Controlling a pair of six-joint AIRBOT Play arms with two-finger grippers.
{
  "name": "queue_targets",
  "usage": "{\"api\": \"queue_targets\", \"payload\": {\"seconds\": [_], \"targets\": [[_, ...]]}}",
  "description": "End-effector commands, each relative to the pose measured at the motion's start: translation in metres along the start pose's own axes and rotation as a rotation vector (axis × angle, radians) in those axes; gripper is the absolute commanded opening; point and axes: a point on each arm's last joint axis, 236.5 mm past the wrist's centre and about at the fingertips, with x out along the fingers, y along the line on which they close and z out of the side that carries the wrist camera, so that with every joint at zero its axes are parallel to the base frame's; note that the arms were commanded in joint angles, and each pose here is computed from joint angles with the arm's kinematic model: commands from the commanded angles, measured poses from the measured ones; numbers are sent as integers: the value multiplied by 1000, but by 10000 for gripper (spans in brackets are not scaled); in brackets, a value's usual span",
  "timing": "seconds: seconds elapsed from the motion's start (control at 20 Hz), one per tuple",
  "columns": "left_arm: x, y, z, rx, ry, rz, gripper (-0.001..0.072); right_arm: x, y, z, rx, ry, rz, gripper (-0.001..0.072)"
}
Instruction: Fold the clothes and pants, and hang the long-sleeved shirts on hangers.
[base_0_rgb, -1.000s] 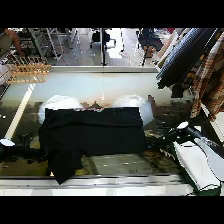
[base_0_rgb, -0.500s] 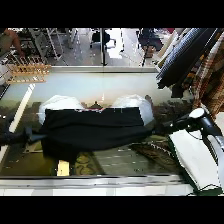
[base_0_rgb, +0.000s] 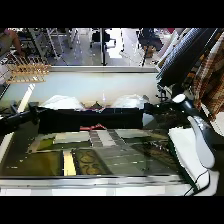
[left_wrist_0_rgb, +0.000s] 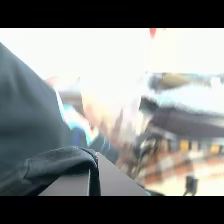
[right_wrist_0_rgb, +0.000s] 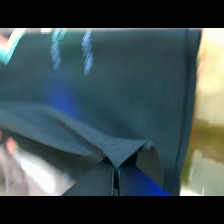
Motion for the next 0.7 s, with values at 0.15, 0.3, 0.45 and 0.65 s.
{"api": "queue_targets", "payload": {"seconds": [0.15, 0.3, 0.45, 0.65], "targets": [[24, 13, 4, -85, 42, -76, 536, 20, -40, 17, -42, 33, -66, 585], [-3, -20, -25, 63, 181, -213, 527, 5, -56, -20, 30, 173, -29, 584], [-15, -27, -53, 177, 289, -215, 452, 15, -53, -43, 57, 249, 33, 584], [-13, 4, -84, 269, 417, -59, 174, 54, -37, -62, 75, 308, 123, 563]]}}
